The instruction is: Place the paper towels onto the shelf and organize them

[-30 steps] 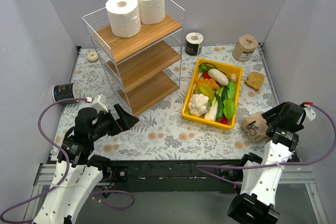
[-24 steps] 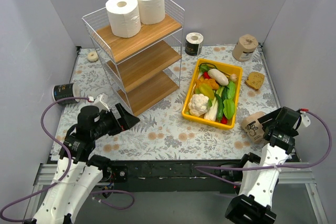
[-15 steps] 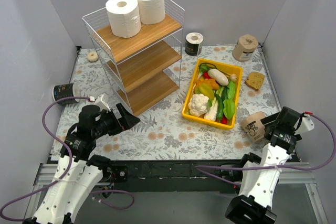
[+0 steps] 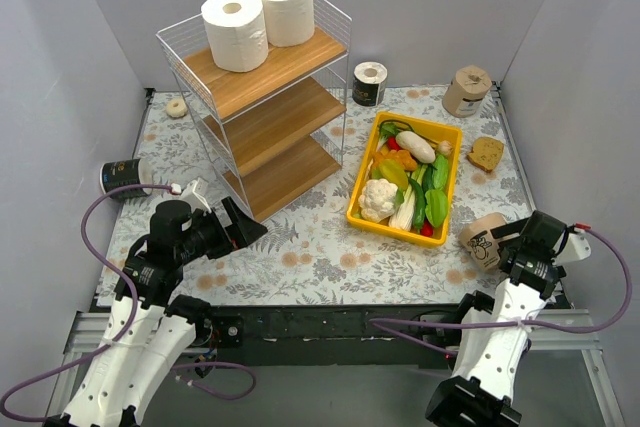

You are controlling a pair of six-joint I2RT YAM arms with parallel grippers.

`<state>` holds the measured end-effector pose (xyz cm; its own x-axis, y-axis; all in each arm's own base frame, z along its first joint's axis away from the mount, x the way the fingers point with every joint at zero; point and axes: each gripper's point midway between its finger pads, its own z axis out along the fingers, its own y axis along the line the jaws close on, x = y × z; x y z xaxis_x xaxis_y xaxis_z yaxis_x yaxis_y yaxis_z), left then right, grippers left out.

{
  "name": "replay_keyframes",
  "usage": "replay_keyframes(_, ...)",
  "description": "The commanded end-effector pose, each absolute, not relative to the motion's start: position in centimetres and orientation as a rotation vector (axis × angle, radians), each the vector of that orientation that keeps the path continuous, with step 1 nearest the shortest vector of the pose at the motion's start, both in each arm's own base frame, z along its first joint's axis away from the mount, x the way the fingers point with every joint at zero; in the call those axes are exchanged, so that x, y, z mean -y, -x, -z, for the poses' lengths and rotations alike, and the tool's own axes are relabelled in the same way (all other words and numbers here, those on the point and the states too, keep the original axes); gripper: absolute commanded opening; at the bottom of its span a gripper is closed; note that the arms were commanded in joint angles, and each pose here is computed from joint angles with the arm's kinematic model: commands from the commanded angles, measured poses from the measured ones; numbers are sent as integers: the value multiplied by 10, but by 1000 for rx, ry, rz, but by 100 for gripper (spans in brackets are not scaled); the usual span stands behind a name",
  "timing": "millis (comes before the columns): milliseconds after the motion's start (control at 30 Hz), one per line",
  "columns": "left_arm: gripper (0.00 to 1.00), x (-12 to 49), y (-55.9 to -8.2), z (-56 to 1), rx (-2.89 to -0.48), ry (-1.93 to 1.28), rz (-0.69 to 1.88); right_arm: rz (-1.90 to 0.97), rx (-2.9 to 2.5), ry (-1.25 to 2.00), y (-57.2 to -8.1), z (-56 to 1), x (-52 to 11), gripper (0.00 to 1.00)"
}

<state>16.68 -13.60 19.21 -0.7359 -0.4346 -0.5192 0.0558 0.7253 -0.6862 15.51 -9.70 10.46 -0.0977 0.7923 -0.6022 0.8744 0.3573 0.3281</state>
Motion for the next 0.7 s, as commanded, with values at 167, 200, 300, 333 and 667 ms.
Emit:
replay_keyframes(167,98,140,-166,-189,-2249,247,936,-185,-1893,-1226,-202,-95,68,91)
replay_keyframes(200,98,140,-166,-188,-2252,247,934,-206,-1896,-1209,-205,-94,65,91)
replay_keyframes(300,98,140,-166,-189,-2251,250,934,-258,-1895,-1147,-212,-92,59,90)
replay_keyframes(333,98,139,-166,-188,-2250,250,932,-265,-1890,-1140,-213,-91,59,90)
replay_keyframes(667,98,140,-167,-184,-2274,258,930,-395,-1858,-1028,-225,-96,43,87)
